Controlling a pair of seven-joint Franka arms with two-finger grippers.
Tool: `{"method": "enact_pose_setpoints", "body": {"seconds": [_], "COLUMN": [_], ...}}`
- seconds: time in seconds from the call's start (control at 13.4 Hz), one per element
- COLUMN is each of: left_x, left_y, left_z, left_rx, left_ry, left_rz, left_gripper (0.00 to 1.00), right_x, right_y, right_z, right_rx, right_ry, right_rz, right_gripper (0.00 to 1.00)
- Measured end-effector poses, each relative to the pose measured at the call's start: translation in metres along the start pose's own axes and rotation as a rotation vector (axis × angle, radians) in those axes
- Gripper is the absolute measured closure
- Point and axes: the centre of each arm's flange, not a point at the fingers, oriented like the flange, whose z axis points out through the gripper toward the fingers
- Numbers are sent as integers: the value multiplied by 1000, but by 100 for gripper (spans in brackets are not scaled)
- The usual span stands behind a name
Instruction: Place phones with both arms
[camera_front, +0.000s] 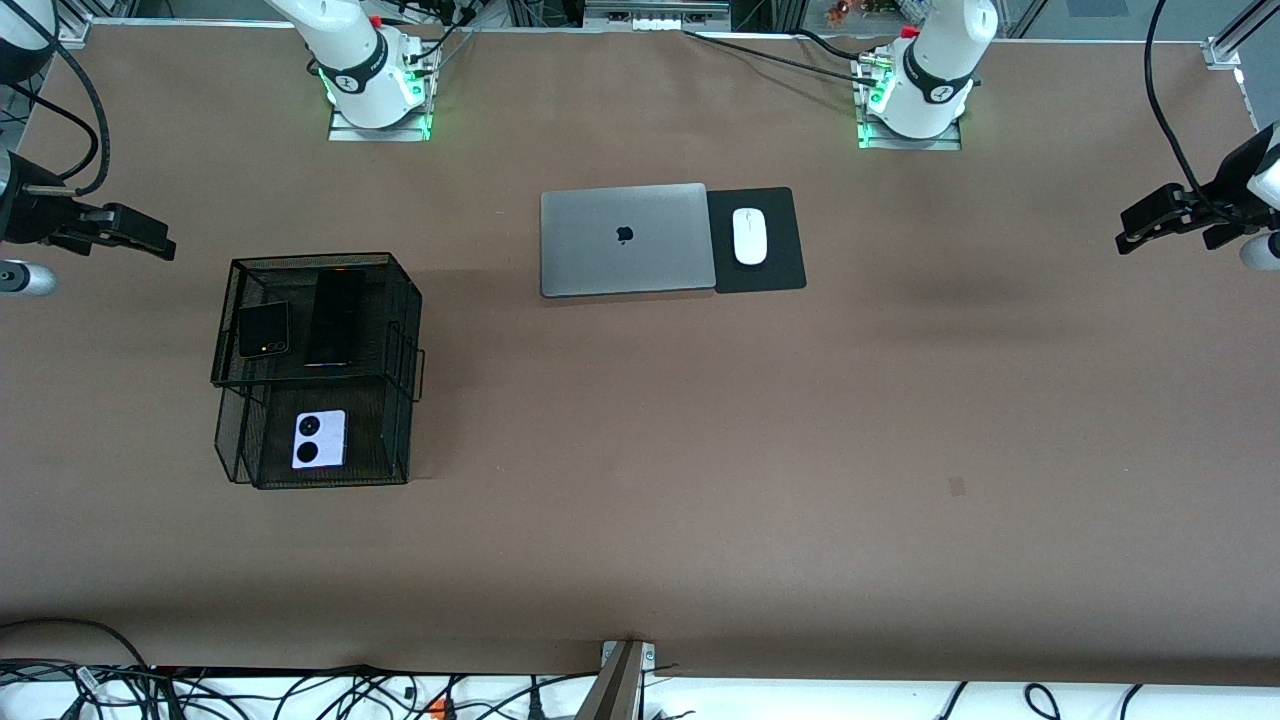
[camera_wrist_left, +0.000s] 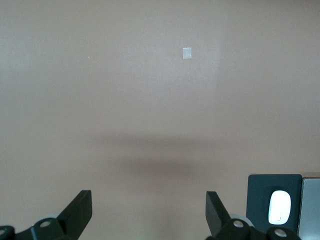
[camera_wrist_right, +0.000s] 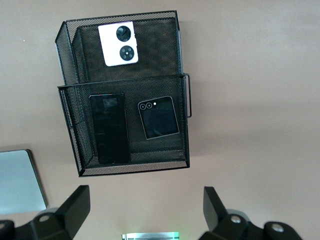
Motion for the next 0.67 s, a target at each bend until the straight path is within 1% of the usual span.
{"method": "enact_pose_setpoints", "body": {"seconds": [0.07, 0.3, 0.45, 0.67], "left_x": [0, 0, 0, 0], "left_y": [0, 0, 0, 0], "left_z": [0, 0, 0, 0], "left_rx": [0, 0, 0, 0], "left_ry": [0, 0, 0, 0], "left_rz": [0, 0, 0, 0], "left_gripper": [0, 0, 0, 0], "right_x": [0, 3, 4, 5], "right_y": [0, 3, 3, 3], "right_z": [0, -7, -10, -11], "right_rx": [0, -10, -22, -23], "right_ry": [2, 38, 50, 63], "right_rz": [2, 7, 7, 6], "right_gripper": [0, 0, 0, 0]}}
